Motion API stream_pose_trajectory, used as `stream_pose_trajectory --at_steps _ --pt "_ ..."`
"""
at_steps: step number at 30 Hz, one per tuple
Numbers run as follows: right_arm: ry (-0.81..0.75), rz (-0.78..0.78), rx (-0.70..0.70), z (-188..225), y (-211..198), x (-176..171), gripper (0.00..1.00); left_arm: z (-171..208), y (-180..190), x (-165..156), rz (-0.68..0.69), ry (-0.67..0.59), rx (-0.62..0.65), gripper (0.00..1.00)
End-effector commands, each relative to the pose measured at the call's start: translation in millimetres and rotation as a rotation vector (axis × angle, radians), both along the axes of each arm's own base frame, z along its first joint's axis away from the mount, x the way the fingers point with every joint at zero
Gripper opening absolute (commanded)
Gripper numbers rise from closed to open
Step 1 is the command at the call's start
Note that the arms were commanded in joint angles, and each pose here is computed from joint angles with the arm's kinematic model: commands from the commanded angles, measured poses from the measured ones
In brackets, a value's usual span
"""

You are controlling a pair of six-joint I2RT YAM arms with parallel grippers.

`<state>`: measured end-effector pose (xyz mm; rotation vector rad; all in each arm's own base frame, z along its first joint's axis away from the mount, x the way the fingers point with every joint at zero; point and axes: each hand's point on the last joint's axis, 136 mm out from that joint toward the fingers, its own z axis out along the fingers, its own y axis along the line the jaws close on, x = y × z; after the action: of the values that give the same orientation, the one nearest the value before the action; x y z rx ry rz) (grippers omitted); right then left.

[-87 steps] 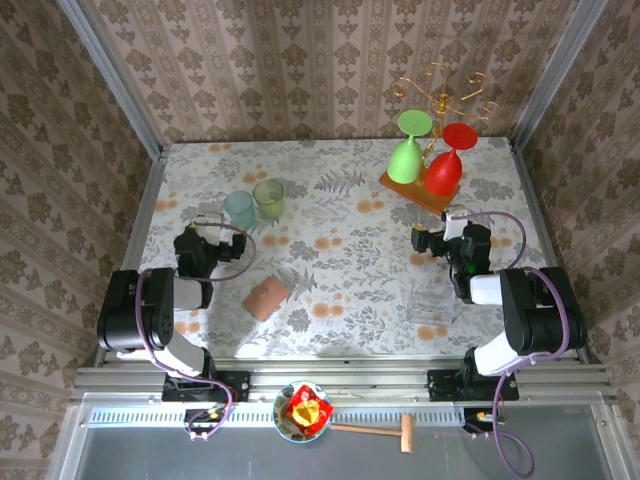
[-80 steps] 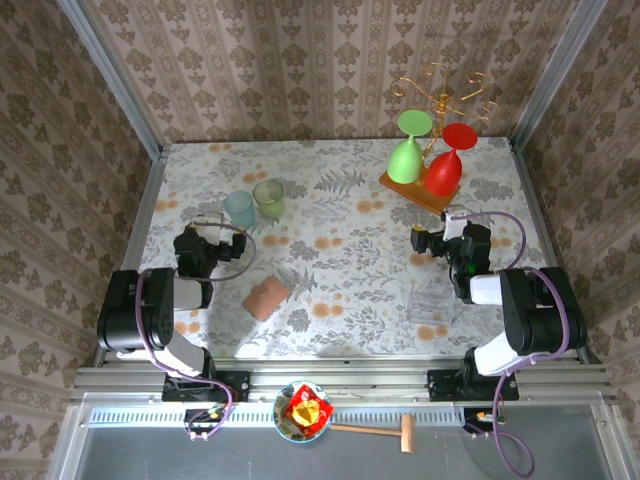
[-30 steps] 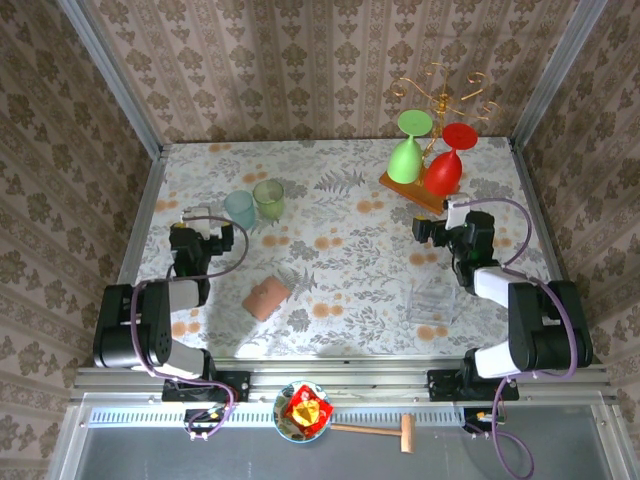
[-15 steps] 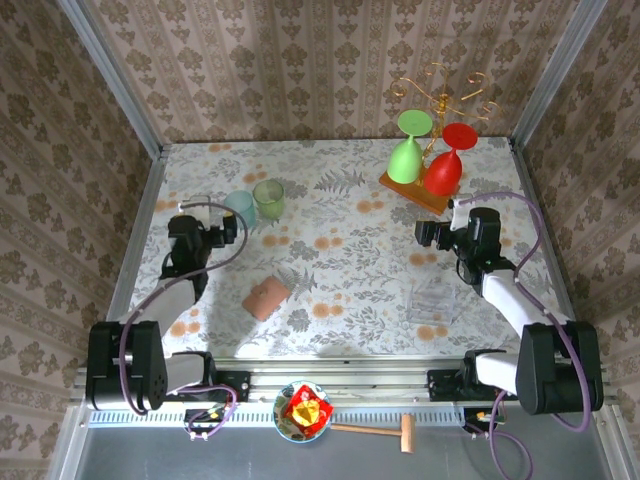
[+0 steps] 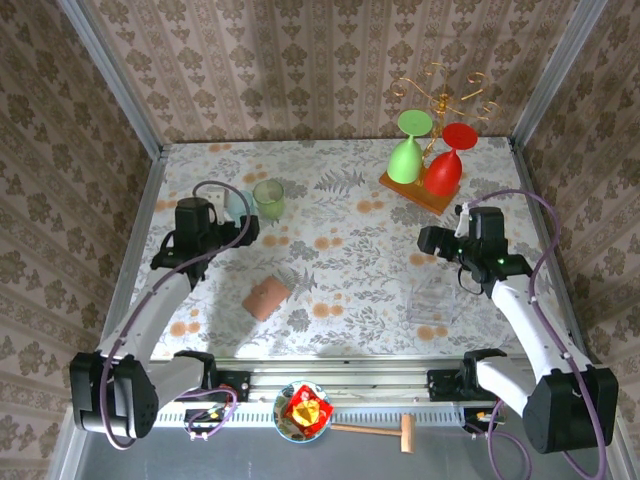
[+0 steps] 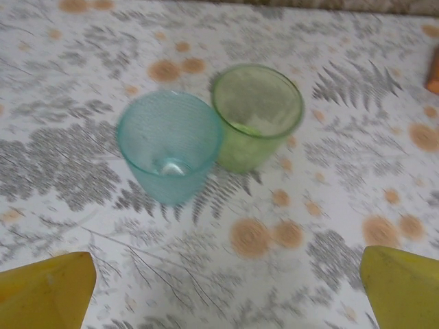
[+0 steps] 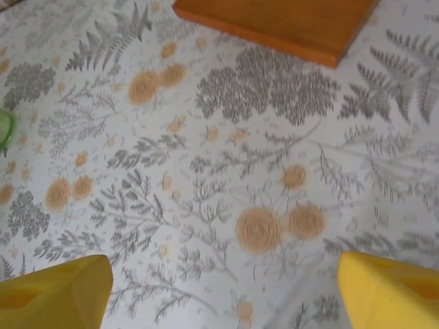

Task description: Take the credit cards out of the card holder

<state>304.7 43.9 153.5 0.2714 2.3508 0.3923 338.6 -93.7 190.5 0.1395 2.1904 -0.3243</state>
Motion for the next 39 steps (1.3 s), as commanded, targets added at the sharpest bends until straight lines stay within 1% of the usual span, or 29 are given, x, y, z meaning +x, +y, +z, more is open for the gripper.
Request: stream_pose_trajectory --at_steps 1,3,6,8,12,14,17,19,22,25,29,31,36,39 --pt "0.185 -0.051 0.028 -15 3 -34 0.83 3 -14 -27 -0.066 0.126 -0.032 0.99" --pt "0.236 -0.032 0.022 -18 9 -42 0.81 9 -18 -32 -0.088 0.141 -0.029 0.99" --pt "0.29 0.005 -0.015 -20 19 -49 0.77 18 -25 -33 -0.118 0.118 -0.027 0.99" --pt "0.31 0.038 -0.036 -22 27 -51 0.73 21 -30 -32 -0.129 0.095 -0.031 0.98" --pt "0.343 0.086 -0.058 -28 42 -54 0.72 21 -37 -37 -0.159 0.087 -0.034 0.98" --pt "0.356 0.095 -0.063 -26 46 -54 0.68 20 -37 -40 -0.173 0.088 -0.028 0.98" --pt "0.365 0.115 -0.07 -17 51 -54 0.61 22 -37 -47 -0.213 0.087 0.015 0.98" --pt "0.35 0.135 -0.082 -12 54 -54 0.59 20 -33 -47 -0.221 0.068 0.059 0.99" --pt "0.343 0.123 -0.107 -6 52 -57 0.56 21 -26 -45 -0.205 0.043 0.103 1.0" --pt "0.371 0.082 -0.133 -7 44 -64 0.54 25 -23 -45 -0.205 0.007 0.121 1.0" --pt "0.431 0.043 -0.144 -17 41 -74 0.48 29 -24 -47 -0.205 -0.008 0.103 1.0" --pt "0.464 0.023 -0.151 -23 41 -79 0.44 29 -25 -47 -0.204 -0.01 0.088 1.0" --pt "0.498 -0.015 -0.155 -36 47 -86 0.36 31 -24 -50 -0.183 -0.004 0.069 1.0" --pt "0.513 -0.032 -0.157 -45 51 -87 0.32 30 -19 -51 -0.169 -0.013 0.086 1.0"
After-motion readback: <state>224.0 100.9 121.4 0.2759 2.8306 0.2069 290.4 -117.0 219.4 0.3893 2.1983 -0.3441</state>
